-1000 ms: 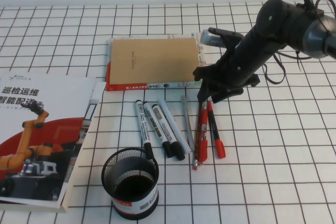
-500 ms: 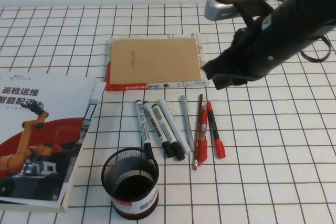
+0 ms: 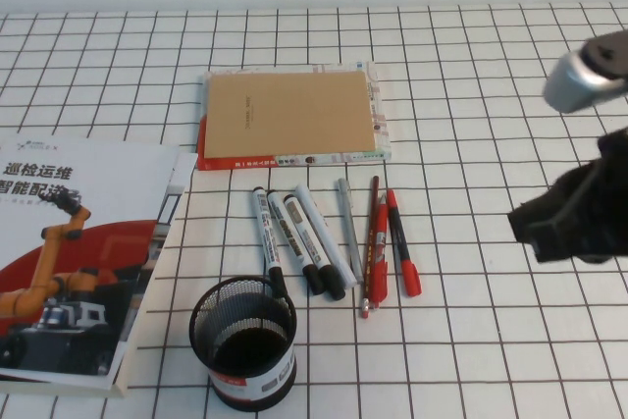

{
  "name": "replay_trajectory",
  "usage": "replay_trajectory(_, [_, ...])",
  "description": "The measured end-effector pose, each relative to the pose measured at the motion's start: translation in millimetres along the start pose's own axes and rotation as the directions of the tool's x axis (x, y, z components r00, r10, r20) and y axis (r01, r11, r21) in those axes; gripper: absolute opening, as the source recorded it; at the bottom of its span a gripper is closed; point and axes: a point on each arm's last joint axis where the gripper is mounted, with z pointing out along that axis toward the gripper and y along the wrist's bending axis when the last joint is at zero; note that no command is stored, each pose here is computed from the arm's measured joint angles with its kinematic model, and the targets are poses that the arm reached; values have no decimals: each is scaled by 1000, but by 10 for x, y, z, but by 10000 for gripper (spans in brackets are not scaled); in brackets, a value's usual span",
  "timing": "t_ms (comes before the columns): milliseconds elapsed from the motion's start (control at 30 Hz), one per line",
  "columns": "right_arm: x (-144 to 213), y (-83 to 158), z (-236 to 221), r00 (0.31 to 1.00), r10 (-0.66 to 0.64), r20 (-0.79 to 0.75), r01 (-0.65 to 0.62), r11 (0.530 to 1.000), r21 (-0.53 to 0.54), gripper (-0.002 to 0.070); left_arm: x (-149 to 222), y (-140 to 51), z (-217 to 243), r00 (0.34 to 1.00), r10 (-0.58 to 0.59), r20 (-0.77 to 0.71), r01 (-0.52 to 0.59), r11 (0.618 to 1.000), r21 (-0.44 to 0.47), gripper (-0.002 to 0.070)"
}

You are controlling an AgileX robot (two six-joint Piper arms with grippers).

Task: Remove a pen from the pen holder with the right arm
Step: 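Take a marker out of the pen holder and lay it on the table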

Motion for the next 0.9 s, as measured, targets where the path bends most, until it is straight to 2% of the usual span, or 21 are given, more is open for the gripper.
replay_trajectory(200, [310,43,-373,997,-32,70,32,999,4,-15,0,0,0,1000,0,0,0,1000,0,-3])
replay_trajectory(400, [433,41,-600,990,-86,116,81,996,49,-15,0,0,0,1000,0,0,0,1000,0,-3])
replay_trajectory(700, [670,-106,-333,985,-100,141,84,990,113,-16,0,0,0,1000,0,0,0,1000,0,-3])
replay_trajectory(900, [1124,-406,-180,933,-47,358,-37,974,225,-16,0,0,0,1000,0,0,0,1000,0,-3])
